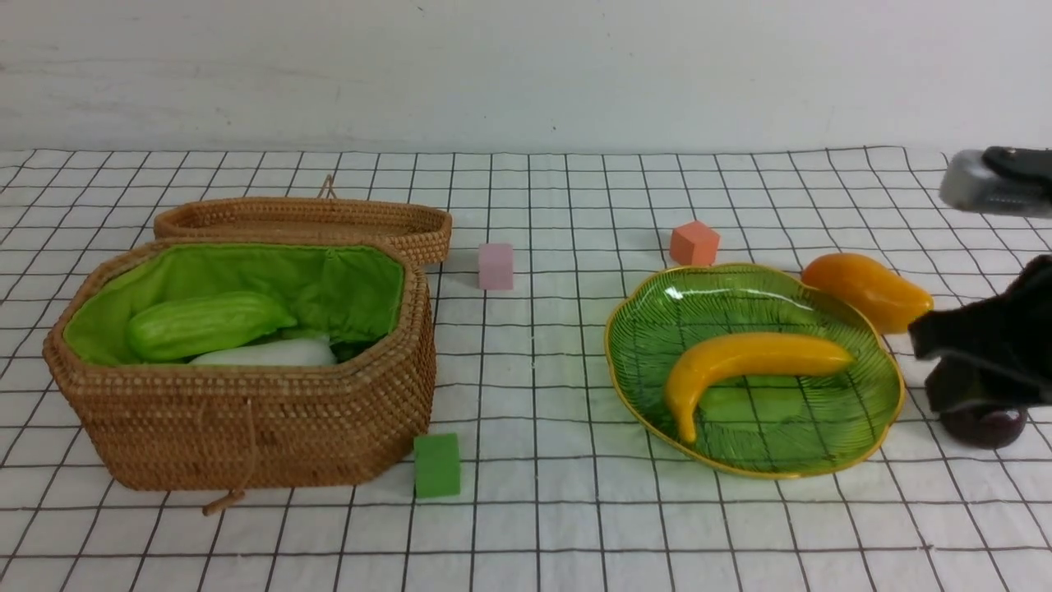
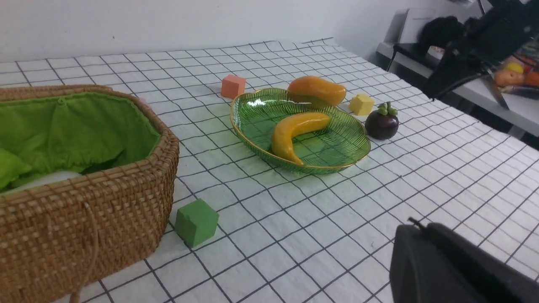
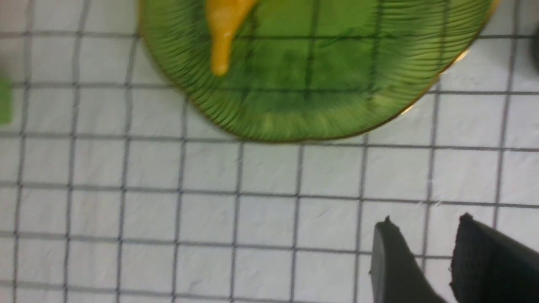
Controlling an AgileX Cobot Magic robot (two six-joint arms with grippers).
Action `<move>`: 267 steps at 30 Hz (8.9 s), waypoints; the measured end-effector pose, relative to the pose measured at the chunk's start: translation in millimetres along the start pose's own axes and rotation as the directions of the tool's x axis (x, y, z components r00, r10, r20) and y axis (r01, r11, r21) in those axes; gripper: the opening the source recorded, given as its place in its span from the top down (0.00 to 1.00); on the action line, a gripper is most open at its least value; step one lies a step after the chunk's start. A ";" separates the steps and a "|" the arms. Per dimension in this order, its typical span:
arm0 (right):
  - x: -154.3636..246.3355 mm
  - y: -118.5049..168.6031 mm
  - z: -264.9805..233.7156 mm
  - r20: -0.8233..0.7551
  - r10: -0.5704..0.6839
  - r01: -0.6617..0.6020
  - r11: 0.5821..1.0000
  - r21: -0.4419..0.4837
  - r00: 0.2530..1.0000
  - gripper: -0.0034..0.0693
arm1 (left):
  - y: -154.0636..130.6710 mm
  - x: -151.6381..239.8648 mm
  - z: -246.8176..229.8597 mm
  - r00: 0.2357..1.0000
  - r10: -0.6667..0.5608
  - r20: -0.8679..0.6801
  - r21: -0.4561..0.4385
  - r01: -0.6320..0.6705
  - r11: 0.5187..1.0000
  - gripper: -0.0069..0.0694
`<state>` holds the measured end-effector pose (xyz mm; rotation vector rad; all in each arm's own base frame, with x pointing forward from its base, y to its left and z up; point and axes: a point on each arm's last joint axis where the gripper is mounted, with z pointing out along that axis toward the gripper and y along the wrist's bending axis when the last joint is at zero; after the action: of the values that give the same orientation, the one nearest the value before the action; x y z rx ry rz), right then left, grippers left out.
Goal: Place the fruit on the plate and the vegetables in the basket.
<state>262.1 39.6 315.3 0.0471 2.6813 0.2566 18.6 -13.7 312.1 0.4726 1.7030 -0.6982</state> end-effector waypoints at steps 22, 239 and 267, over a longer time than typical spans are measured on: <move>-66.9 -113.3 122.5 -0.005 0.248 -0.244 0.955 0.171 0.969 0.03 | -10.2 -5.4 -0.7 0.996 0.065 0.067 0.108 -0.072 0.992 0.93; 247.1 -58.0 27.3 0.722 -0.069 0.050 0.998 0.047 0.689 0.96 | 0.9 -9.6 4.9 0.978 0.192 0.077 -0.032 -0.190 0.981 0.79; 247.0 -57.9 27.4 0.723 -0.065 0.048 0.998 0.043 0.688 0.95 | 11.0 16.5 21.6 0.971 0.135 0.196 -0.207 -0.093 0.974 0.77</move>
<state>51.9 5.8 174.5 0.0578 1.8762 0.1436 37.3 -20.9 290.8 0.3428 1.5144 -0.4723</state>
